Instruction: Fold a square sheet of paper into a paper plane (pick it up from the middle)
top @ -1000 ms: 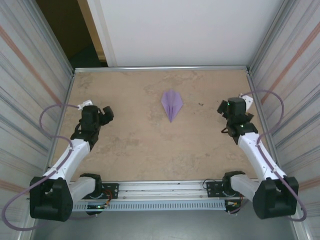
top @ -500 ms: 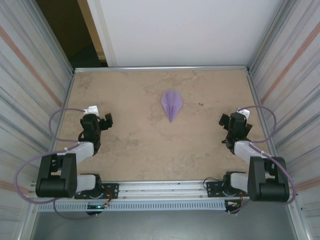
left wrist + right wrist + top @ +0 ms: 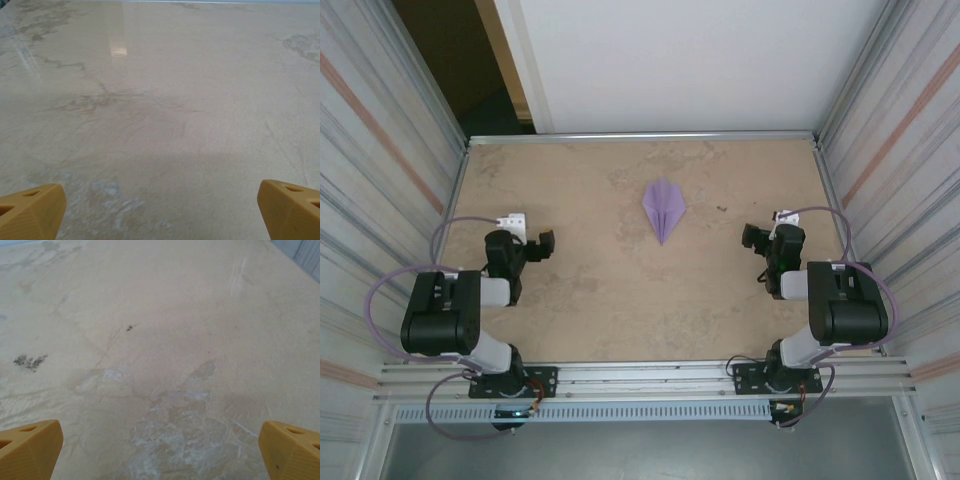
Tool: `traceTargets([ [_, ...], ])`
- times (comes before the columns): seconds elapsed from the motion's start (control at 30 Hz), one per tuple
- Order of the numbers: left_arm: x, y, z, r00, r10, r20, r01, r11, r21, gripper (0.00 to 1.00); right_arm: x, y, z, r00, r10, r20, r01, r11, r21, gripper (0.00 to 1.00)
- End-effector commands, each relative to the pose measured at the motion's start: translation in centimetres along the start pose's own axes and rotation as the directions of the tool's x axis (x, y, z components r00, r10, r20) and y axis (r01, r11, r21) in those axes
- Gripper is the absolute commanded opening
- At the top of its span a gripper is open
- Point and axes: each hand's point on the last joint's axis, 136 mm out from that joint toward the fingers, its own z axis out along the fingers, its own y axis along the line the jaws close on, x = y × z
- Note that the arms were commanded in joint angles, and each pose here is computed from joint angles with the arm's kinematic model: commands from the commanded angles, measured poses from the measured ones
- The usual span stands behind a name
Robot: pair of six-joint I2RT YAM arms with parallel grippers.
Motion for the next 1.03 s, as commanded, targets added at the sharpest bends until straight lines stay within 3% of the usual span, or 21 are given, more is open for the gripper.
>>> traceTargets([
  [0.0, -2.08, -0.48, 0.64, 0.996, 0.085, 0.034, -0.083, 0.996, -0.036, 0.99, -1.85, 0.95, 0.48, 0.998, -0.031, 0.045, 0.033, 0.999, -0.03, 0.99],
  [0.27, -2.08, 0.38, 0.65, 0.998, 0.062, 0.029, -0.059, 0.994, -0.088, 0.99, -1.89, 0.95, 0.48, 0.999, -0.028, 0.043, 0.03, 0.999, -0.033, 0.99],
  [1.0, -2.02, -0.02, 0.97, 0.999, 0.052, 0.017, -0.051, 0.998, -0.027, 0.99, -1.91, 1.03, 0.38, 0.998, -0.028, 0.047, 0.03, 0.999, -0.038, 0.99],
])
